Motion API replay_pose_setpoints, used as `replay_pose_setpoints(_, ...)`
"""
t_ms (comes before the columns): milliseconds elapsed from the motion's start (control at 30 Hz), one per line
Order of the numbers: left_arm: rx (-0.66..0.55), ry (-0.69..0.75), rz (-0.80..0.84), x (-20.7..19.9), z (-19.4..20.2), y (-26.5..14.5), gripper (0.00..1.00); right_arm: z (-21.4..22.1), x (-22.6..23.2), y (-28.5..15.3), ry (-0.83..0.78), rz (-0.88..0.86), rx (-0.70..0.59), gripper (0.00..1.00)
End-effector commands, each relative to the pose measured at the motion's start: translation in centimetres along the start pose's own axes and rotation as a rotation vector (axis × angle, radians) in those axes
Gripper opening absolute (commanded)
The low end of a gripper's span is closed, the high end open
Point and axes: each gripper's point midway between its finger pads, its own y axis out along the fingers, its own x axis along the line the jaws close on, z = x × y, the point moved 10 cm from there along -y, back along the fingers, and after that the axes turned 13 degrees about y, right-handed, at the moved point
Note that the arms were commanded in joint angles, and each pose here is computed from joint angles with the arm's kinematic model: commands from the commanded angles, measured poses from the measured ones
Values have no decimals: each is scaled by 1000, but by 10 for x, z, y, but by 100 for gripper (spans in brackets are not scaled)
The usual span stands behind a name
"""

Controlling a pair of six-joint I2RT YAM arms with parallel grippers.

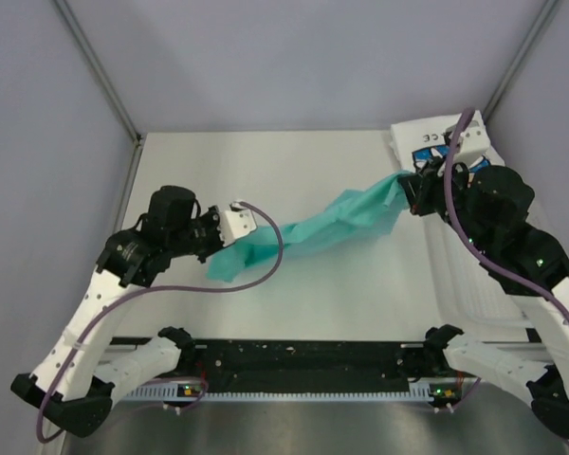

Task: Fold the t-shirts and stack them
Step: Flatten out the tshirt

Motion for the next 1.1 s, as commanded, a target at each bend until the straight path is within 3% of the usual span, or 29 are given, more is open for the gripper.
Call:
replay_pose_setpoints(0,76,-51,170,-20,15,13,0,-6,-6,5,-56,68,-33,0)
replay_pose_setpoints(133,159,-45,132,-13,33,39,0,2,-12,25,-88,140,2,0)
replay_pose_setpoints(300,275,-122,60,23,70,79,2,23,-27,78,-88,199,109,0)
replay_pose_setpoints(367,341,-171,16,40,89,97,12,35,-33,99,-79,206,146,0)
replay_pose_setpoints(467,423,-245,-16,61,114,122,37,53,-39,129,-75,214,214,0)
replay_pose_setpoints(567,483,-342,-1,74,136,136,46,68,-43,151,-62,218,277,0)
replay_pose_setpoints(667,449,-397,65,69,136,132,47,79,-46,165,-56,222,317,0)
replay_pose_setpoints(900,188,-411,364,7,110,109,47,89,-50,168,-64,234,344,0)
replay_pose_setpoints(1067,289,-457,468,-16,126,126,51,88,-51,166,-66,238,337,0)
